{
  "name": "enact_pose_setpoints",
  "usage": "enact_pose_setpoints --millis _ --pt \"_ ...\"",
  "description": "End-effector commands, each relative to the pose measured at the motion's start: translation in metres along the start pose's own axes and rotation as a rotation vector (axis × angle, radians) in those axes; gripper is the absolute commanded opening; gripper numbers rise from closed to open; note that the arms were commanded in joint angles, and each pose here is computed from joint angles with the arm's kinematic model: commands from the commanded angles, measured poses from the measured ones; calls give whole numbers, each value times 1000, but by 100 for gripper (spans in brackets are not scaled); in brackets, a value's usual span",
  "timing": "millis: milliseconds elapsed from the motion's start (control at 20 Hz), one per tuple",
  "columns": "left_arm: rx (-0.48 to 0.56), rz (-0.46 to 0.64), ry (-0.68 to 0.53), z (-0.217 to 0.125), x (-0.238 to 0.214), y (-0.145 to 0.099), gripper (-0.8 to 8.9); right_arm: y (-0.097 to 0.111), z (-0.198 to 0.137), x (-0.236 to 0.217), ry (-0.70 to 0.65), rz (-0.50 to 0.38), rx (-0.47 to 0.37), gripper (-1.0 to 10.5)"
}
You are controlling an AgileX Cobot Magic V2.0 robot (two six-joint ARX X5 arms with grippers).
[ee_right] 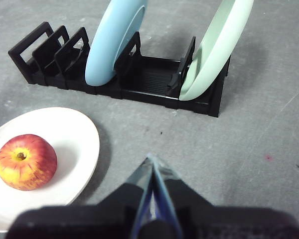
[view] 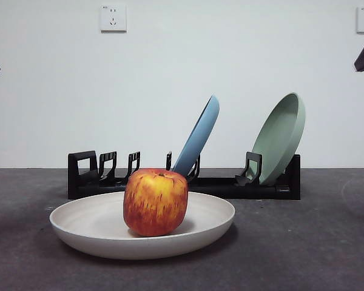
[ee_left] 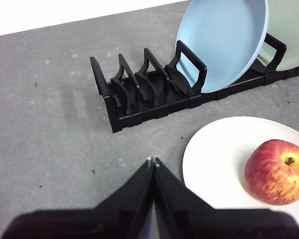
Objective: Take the yellow plate from the plate rack,put the plate on the table,take the apple from the table,put the apple in the plate
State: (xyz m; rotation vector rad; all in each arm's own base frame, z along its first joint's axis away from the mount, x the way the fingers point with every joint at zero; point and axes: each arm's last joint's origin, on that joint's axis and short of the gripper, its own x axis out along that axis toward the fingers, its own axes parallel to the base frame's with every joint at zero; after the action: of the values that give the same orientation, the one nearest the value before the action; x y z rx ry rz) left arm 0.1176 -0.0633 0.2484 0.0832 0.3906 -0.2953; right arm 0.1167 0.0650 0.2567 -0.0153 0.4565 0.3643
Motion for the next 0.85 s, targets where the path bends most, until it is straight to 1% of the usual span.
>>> enact_pose_setpoints --millis 50,200,300,400,550,600,700,850 --pt "-12 5 -4 0 0 1 -3 0 -1 1 -4 -2 10 1" --pt "-13 5 -6 0 -2 1 -3 0 -1 1 -4 -2 10 1" --pt "-29 20 -44 2 -9 5 -3 0 -1 1 -4 -1 10 1" --pt "-34 65 -100 4 -19 13 -3 0 -1 1 -4 -3 10 1" --pt "-96 194 -184 5 -32 31 -3 0 -1 1 -4 -2 10 1" --pt "-100 213 -203 4 -34 35 -3 0 -1 1 -4 -2 10 1" --pt "-94 226 -226 -4 -33 41 -3 0 -1 1 -4 -2 10 1" --pt "-54 203 -276 -26 -26 45 -3 0 -1 1 -4 -2 10 1"
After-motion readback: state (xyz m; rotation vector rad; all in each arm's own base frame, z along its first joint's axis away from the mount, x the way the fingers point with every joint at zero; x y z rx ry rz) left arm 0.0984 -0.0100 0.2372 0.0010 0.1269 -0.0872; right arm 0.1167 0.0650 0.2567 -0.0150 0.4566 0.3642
